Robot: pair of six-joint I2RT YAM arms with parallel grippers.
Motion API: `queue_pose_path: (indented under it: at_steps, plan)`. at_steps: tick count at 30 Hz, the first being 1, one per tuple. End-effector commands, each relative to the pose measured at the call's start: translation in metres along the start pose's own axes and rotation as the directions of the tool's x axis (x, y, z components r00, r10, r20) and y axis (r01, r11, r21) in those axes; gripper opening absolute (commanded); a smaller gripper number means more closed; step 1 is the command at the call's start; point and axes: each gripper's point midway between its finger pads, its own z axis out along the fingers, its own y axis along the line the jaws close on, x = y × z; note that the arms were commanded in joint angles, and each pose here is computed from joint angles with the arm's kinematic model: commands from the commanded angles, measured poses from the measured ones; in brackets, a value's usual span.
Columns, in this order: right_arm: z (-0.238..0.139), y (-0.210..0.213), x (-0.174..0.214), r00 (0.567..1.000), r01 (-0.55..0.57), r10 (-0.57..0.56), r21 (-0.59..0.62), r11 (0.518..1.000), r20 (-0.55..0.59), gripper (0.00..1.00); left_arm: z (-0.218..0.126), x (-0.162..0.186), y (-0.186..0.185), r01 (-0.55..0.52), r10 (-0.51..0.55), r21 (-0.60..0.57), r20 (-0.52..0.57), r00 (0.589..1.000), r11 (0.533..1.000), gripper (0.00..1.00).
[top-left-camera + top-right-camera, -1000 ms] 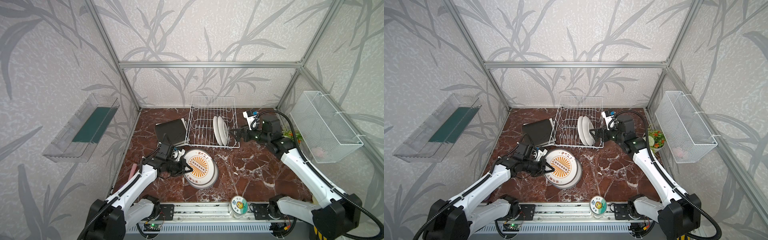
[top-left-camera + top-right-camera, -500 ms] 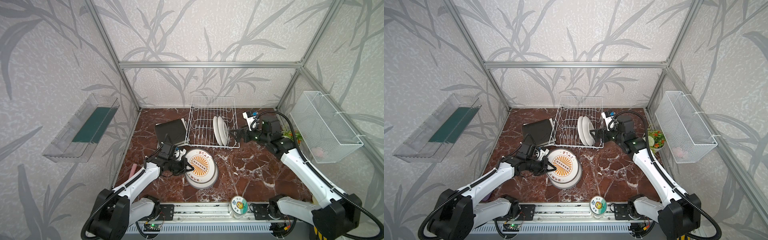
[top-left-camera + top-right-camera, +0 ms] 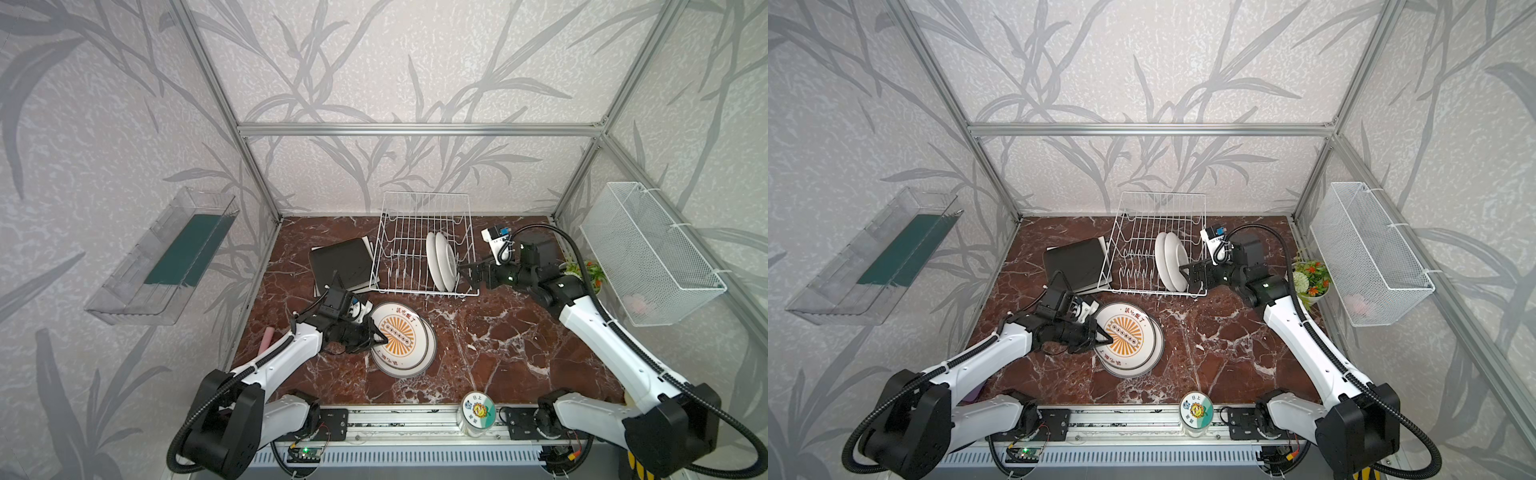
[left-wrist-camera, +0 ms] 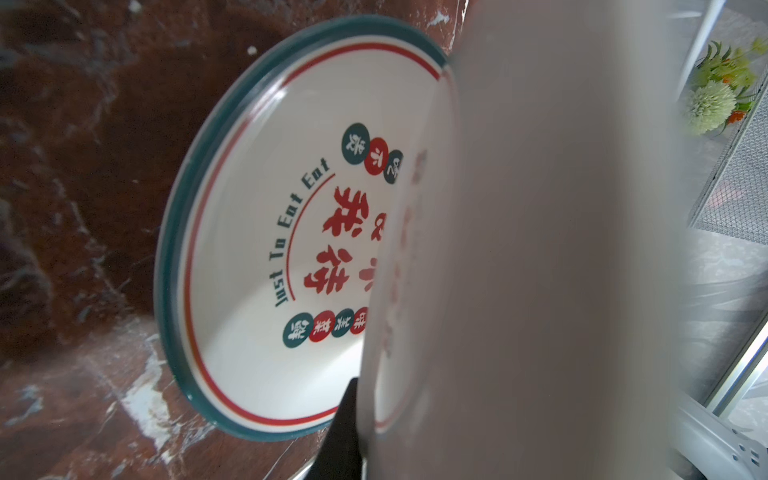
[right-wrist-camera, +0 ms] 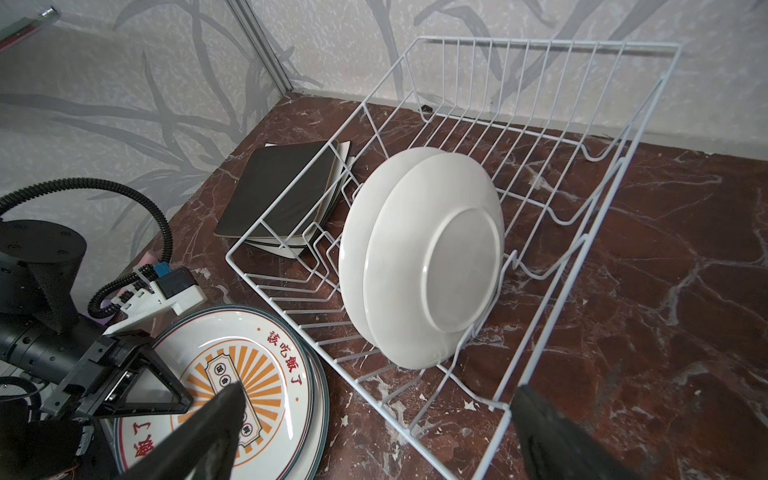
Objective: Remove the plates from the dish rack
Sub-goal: 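Lower the sunburst plate onto the patterned plate and open the left gripper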
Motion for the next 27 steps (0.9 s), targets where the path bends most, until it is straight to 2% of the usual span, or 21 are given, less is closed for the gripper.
queue_pose_path:
  at_steps: [1, 7, 13, 20, 24, 27]
  plan:
    - [0.002, 0.0, 0.002, 1.0, 0.018, -0.018, 0.004, 1.0, -0.013, 0.99, 0.003, 0.002, 0.001, 0.014, -0.014, 0.01, -0.013, 1.0, 1.0, 0.2]
    - [0.004, 0.001, 0.003, 1.0, 0.018, -0.018, 0.001, 1.0, -0.017, 0.99, 0.007, 0.005, 0.009, 0.035, -0.035, -0.021, -0.026, 0.999, 0.999, 0.24]
    - [0.004, 0.001, 0.001, 1.0, 0.022, -0.022, 0.003, 1.0, -0.012, 0.99, 0.004, 0.005, 0.015, 0.038, -0.038, -0.065, -0.012, 0.999, 0.997, 0.39]
    - [0.007, 0.004, 0.003, 0.999, 0.031, -0.031, -0.016, 0.999, -0.024, 0.99, 0.006, 0.008, 0.021, 0.051, -0.053, -0.09, -0.022, 0.998, 0.995, 0.51]
    - [0.005, 0.014, 0.01, 0.994, 0.088, -0.092, -0.066, 0.994, -0.061, 0.99, 0.008, 0.008, 0.024, 0.057, -0.06, -0.103, -0.026, 0.998, 0.993, 0.59]
    - [0.003, 0.022, 0.019, 0.984, 0.138, -0.148, -0.106, 0.985, -0.102, 0.99, 0.007, 0.008, 0.027, 0.065, -0.068, -0.122, -0.024, 0.997, 0.99, 0.71]
